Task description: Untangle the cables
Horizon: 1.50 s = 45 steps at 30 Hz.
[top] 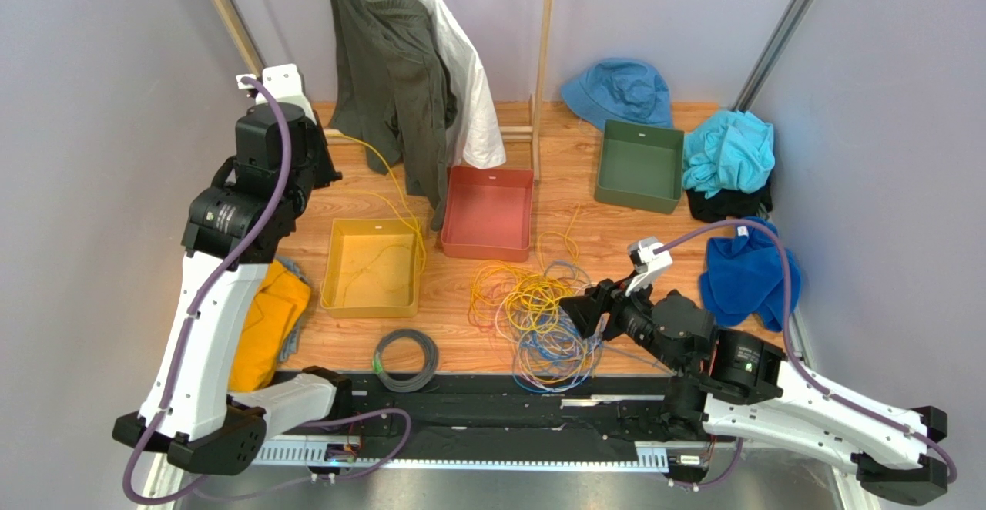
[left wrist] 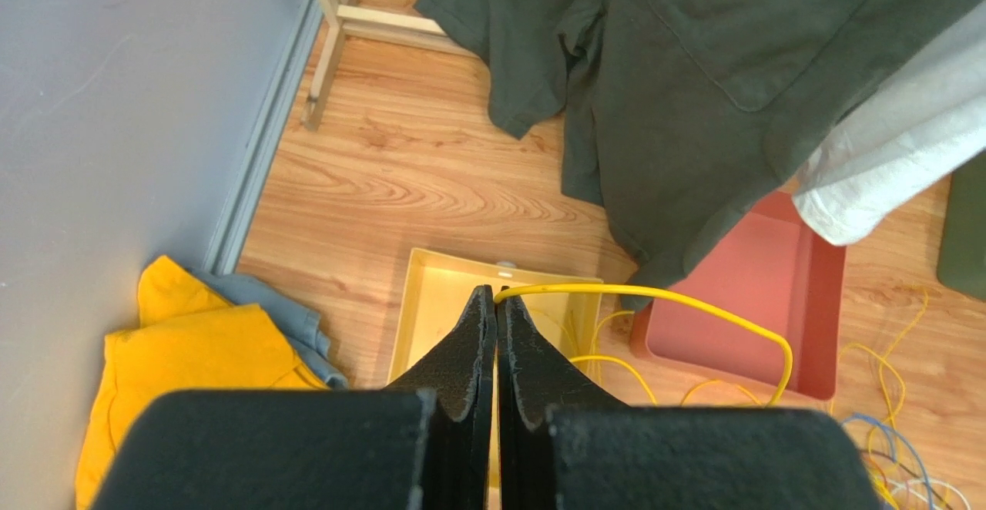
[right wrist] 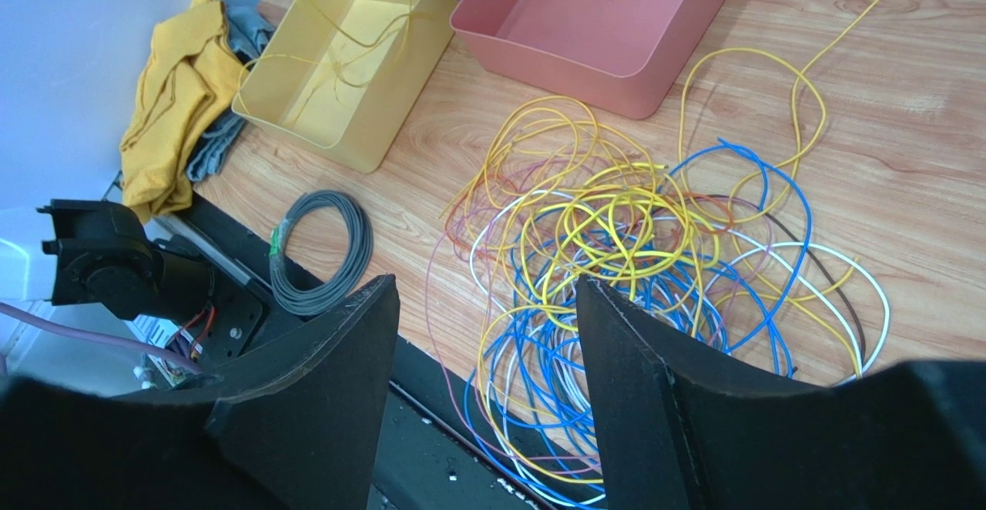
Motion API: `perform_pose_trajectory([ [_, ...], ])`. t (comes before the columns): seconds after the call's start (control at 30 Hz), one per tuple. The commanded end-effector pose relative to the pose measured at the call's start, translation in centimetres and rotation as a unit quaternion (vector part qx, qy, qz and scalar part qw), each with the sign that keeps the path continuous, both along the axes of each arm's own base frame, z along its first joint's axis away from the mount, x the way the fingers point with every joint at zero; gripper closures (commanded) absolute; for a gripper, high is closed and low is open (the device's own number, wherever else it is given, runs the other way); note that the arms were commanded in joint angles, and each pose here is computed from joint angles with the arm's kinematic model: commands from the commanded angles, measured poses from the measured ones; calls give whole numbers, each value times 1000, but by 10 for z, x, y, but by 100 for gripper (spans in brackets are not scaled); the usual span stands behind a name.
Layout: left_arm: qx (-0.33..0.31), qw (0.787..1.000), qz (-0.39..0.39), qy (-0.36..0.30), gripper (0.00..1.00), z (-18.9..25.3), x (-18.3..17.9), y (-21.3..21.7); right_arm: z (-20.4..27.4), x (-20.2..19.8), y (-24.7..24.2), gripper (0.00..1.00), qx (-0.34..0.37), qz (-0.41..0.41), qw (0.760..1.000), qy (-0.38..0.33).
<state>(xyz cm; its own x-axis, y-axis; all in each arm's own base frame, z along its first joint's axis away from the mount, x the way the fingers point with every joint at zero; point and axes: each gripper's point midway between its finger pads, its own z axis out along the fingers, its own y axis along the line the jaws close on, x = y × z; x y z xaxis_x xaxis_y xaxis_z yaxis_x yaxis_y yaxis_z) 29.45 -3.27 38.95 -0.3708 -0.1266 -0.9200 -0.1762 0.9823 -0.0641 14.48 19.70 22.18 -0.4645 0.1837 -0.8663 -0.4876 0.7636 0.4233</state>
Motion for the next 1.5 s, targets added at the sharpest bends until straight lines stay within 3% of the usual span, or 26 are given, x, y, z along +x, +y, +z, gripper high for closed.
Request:
perform_pose_trajectory([
  [0.0,-23,999,-12,-40,100,32,-13,1,10,0,11,39,26,9,1000,-2],
  [0.53,0,998,31,-54,100,62,-24,36,12,-1,13,39,29,15,999,-2],
  [0.63,-7,999,29,-39,100,46,-17,32,9,-1,13,39,28,14,1000,1],
  [0.97,-51,996,17,76,100,-90,11,14,0,-3,5,39,26,6,1000,6],
  [1.3,-57,990,26,127,100,-145,21,14,-11,-3,9,39,21,8,1000,15],
  [1.47,-112,982,-4,153,100,-175,21,-9,-12,-2,12,39,21,10,1000,15],
])
